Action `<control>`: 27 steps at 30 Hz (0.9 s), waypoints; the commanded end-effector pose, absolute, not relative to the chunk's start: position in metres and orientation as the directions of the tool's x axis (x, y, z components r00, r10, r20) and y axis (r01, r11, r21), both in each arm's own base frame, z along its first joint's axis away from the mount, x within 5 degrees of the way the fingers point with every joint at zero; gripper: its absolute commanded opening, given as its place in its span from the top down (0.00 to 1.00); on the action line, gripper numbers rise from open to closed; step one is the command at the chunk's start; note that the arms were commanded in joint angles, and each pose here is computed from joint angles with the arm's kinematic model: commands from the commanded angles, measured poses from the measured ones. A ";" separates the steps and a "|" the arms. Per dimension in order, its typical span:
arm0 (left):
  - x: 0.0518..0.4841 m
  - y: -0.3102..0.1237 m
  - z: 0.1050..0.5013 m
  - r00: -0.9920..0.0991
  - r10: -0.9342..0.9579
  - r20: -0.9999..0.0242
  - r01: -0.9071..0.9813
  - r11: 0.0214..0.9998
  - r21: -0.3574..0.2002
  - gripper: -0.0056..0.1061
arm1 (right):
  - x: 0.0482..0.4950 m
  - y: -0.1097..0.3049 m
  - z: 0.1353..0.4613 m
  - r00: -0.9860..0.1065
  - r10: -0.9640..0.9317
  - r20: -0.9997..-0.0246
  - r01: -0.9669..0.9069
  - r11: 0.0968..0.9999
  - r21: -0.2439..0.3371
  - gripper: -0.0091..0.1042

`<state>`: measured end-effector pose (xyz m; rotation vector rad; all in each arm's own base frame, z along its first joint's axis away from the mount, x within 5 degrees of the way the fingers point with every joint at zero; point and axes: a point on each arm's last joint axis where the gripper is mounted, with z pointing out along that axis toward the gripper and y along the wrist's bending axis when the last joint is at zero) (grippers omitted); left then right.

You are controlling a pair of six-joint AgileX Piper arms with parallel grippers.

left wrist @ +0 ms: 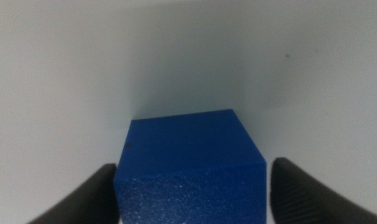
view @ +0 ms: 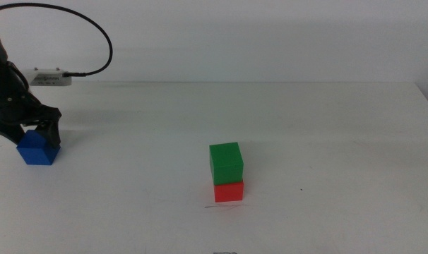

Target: Stack red cubes first, then green, then blue cubes in a specific spot.

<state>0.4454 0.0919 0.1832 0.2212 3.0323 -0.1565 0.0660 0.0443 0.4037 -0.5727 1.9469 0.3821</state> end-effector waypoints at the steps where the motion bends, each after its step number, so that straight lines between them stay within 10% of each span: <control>1: 0.439 0.088 0.219 -0.981 0.139 -0.133 0.155 0.982 -0.112 0.37 | 0.068 0.044 0.416 -0.283 -0.189 -0.940 -0.538 0.843 -0.007 0.31; 8: 0.436 0.078 0.233 -0.986 0.060 -0.155 0.089 0.978 -0.189 0.80 | 0.068 0.044 0.416 -0.283 -0.189 -0.940 -0.538 0.843 -0.007 0.31; 13: 0.416 0.046 0.275 -0.982 -0.001 -0.190 0.026 0.990 -0.139 0.96 | 0.068 0.044 0.416 -0.283 -0.189 -0.940 -0.538 0.843 -0.007 0.31; 19: 0.379 -0.049 0.326 -0.958 -0.193 -0.212 -0.143 0.962 -0.234 0.96 | 0.068 0.044 0.416 -0.283 -0.189 -0.940 -0.538 0.843 -0.007 0.31; 27: 0.350 -0.168 0.350 -0.964 0.003 -0.265 0.081 0.955 -0.285 0.96 | 0.068 0.044 0.416 -0.283 -0.189 -0.940 -0.538 0.843 -0.007 0.31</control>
